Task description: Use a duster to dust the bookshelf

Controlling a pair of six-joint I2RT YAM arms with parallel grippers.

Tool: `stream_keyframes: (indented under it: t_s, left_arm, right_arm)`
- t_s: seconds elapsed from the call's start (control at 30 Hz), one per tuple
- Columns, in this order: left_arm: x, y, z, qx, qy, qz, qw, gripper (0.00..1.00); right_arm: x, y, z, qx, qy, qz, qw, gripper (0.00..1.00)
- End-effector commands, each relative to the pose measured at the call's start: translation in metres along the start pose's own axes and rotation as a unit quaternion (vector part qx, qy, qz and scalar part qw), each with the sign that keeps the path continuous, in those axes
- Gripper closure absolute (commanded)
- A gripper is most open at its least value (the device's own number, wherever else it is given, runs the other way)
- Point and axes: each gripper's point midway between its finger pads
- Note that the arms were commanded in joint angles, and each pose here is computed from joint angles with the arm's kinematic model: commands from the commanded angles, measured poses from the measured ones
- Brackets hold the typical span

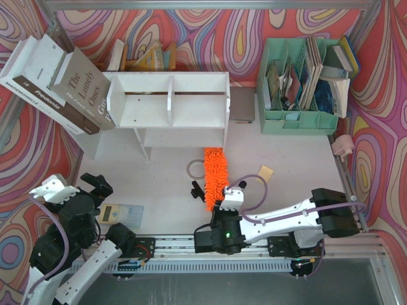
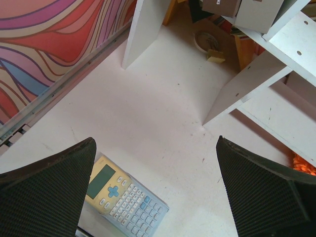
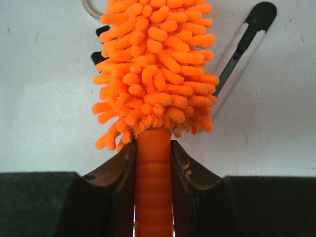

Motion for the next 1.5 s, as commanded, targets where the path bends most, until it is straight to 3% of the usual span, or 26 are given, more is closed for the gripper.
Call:
stream_keyframes:
  t_s: [0.0,0.43,0.67,0.83,1.23,1.47]
  left_arm:
    - [0.001,0.003,0.000,0.011,-0.001,0.002,1.000,0.02]
    - [0.002,0.003,-0.001,0.014,-0.003,0.004,1.000,0.02]
    - [0.002,0.003,0.000,0.012,-0.003,0.003,1.000,0.02]
    - [0.002,0.003,0.000,0.013,-0.003,0.003,1.000,0.02]
    - [0.002,0.003,0.000,0.010,-0.002,0.002,1.000,0.02]
    - [0.002,0.003,0.000,0.012,-0.002,0.003,1.000,0.02]
  right_arm:
    - [0.011,0.003,-0.001,0.004,-0.021,0.041,0.999,1.00]
    - [0.001,-0.032,0.000,0.002,-0.017,-0.041,0.999,1.00]
    - [0.005,-0.016,-0.007,-0.016,0.011,0.006,1.000,1.00]
    - [0.017,-0.003,0.002,-0.001,-0.031,0.071,0.997,1.00]
    - [0.001,-0.045,0.004,-0.002,-0.011,-0.057,0.998,1.00]
    - [0.003,-0.038,-0.013,0.004,0.020,-0.052,0.998,1.00]
Point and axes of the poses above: each gripper's point midway between its finger pads, its own x axis out along the fingers, its own z axis along the line the jaws close on, y = z × x, and after that the axes turned 10 degrees about x, right-handed
